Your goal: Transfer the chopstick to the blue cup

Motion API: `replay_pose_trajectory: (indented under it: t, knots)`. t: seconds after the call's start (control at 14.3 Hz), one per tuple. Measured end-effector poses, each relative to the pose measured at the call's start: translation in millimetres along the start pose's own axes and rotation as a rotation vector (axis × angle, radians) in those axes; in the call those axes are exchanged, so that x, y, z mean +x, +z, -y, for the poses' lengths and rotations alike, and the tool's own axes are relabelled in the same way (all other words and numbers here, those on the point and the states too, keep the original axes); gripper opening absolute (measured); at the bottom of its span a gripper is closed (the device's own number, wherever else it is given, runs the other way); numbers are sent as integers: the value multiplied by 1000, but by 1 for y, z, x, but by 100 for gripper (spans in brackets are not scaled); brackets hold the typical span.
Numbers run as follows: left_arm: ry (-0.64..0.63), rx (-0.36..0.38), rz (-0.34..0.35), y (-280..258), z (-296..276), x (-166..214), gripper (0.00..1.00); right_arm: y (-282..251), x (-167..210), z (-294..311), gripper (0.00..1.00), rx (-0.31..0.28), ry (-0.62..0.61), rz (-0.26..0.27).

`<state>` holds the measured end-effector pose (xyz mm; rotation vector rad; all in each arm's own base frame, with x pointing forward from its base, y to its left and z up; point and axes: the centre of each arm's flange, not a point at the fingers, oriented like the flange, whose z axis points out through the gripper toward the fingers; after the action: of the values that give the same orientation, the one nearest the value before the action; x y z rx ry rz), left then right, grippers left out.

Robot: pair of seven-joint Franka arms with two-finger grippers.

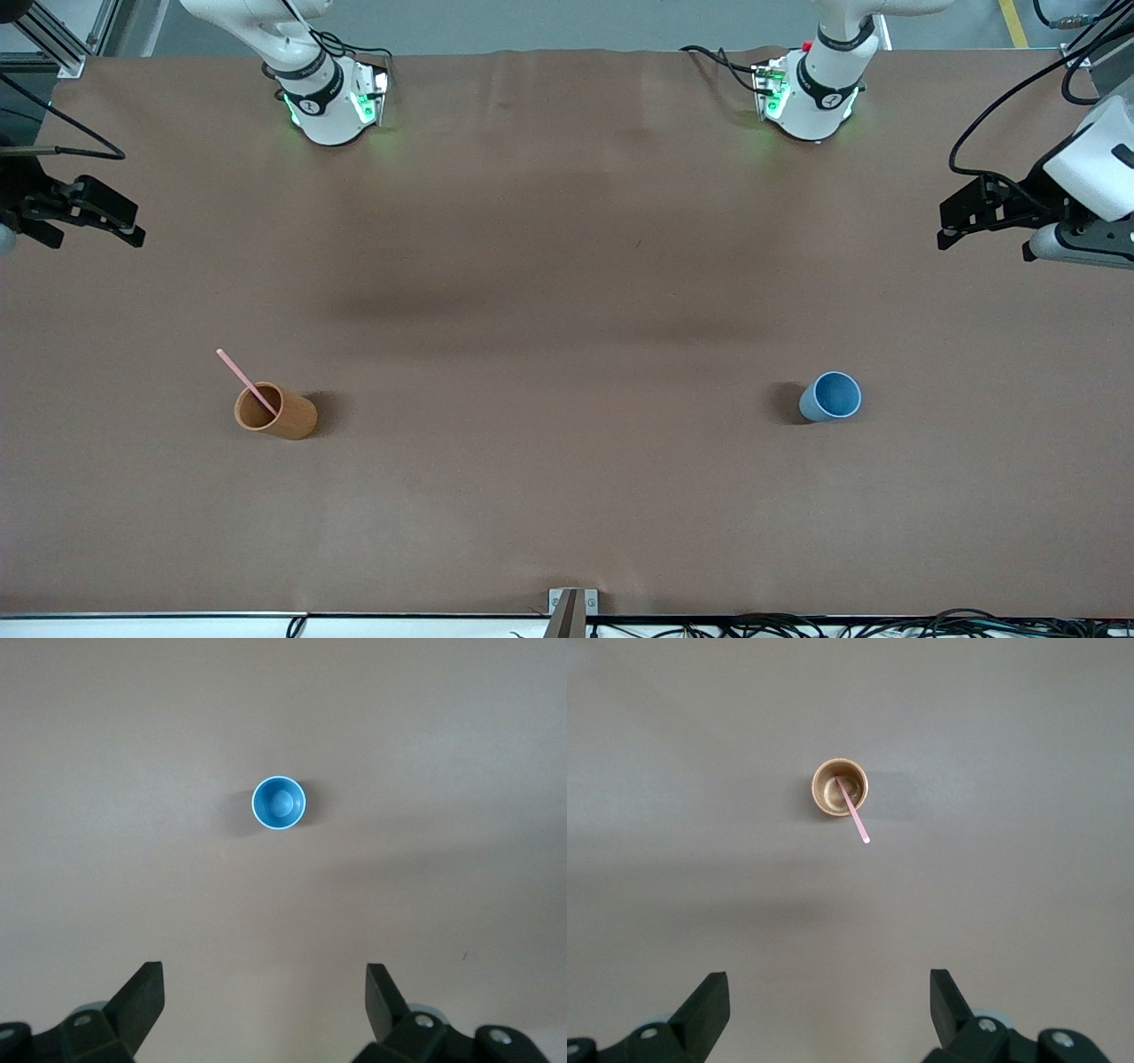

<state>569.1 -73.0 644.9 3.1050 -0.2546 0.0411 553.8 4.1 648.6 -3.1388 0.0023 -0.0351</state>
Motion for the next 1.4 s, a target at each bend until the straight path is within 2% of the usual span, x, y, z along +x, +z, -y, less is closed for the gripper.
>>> replay_pose_trajectory:
  t: [0.49, 0.7, 0.84, 1.05, 1.26, 1.4]
  knots:
    - [0, 0, 5, 2, 0, 1, 100, 0, 0, 0, 100, 0, 1, 0]
    - [-10, -1, 24, 23, 7, 13, 100, 0, 0, -1, 100, 2, 2, -1]
    - [-8, 0, 24, 60, 13, 35, 100, 0, 0, -3, 100, 7, 7, -2]
    - [-4, 0, 42, 159, 29, 73, 100, 3, 2, -16, 100, 27, 32, -9]
    - [-16, 2, 43, 256, 46, 90, 100, 34, 17, -28, 100, 38, 54, -60]
    - [-17, 3, 39, 301, 48, 94, 100, 72, 28, -32, 100, 38, 50, -91]
